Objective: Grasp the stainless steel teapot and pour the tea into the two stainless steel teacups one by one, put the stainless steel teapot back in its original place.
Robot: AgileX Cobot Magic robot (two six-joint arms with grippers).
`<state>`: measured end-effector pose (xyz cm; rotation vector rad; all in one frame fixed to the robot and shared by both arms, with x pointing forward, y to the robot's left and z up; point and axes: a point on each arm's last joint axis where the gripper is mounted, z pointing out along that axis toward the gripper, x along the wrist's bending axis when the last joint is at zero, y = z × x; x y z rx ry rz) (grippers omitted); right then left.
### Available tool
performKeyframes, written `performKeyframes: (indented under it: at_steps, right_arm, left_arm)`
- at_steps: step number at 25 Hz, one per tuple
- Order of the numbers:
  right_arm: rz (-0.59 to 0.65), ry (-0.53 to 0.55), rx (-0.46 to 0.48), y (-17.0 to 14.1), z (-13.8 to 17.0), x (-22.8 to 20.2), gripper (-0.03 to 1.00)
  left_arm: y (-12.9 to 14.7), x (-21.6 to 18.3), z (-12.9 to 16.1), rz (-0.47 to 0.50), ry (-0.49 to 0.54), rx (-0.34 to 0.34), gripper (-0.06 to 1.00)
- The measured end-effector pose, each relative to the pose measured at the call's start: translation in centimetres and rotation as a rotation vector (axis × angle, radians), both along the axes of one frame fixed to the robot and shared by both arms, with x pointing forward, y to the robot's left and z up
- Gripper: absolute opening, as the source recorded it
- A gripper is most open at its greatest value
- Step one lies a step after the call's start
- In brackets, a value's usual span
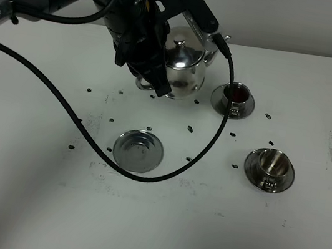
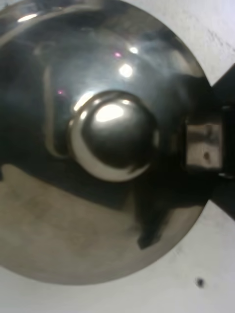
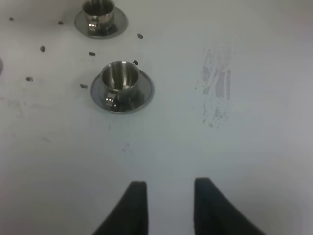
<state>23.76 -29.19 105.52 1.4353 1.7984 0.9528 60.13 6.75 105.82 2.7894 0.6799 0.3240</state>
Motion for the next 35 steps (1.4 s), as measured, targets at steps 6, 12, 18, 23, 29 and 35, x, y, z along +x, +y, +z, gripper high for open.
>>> performKeyframes:
  at_steps: [6, 12, 18, 23, 29, 35]
  right_arm:
    - [0.000, 0.000, 0.000, 0.0, 0.0, 0.0, 0.23]
    - [0.000, 0.000, 0.000, 0.0, 0.0, 0.0, 0.23]
    - [0.000, 0.000, 0.000, 0.0, 0.0, 0.0, 0.23]
    - [0.000, 0.000, 0.000, 0.0, 0.0, 0.0, 0.23]
    - [0.000, 0.000, 0.001, 0.0, 0.0, 0.0, 0.23]
    - [0.000, 0.000, 0.001, 0.0, 0.0, 0.0, 0.23]
  left_arm:
    - [-2.2, -0.5, -2.1, -0.134, 0.024, 0.022, 0.17]
    - [-4.2, -0.9, -4.7, -0.246, 0.013, 0.125, 0.17]
    - [-5.5, -0.5, -6.6, -0.302, -0.008, 0.189, 0.17]
    - [-6.9, -1.2, -6.6, -0.375, -0.039, 0.183, 0.17]
    - [-7.4, -1.1, -7.7, -0.414, -0.040, 0.196, 0.17]
    - [-7.4, -0.8, -7.7, -0.486, -0.078, 0.231, 0.17]
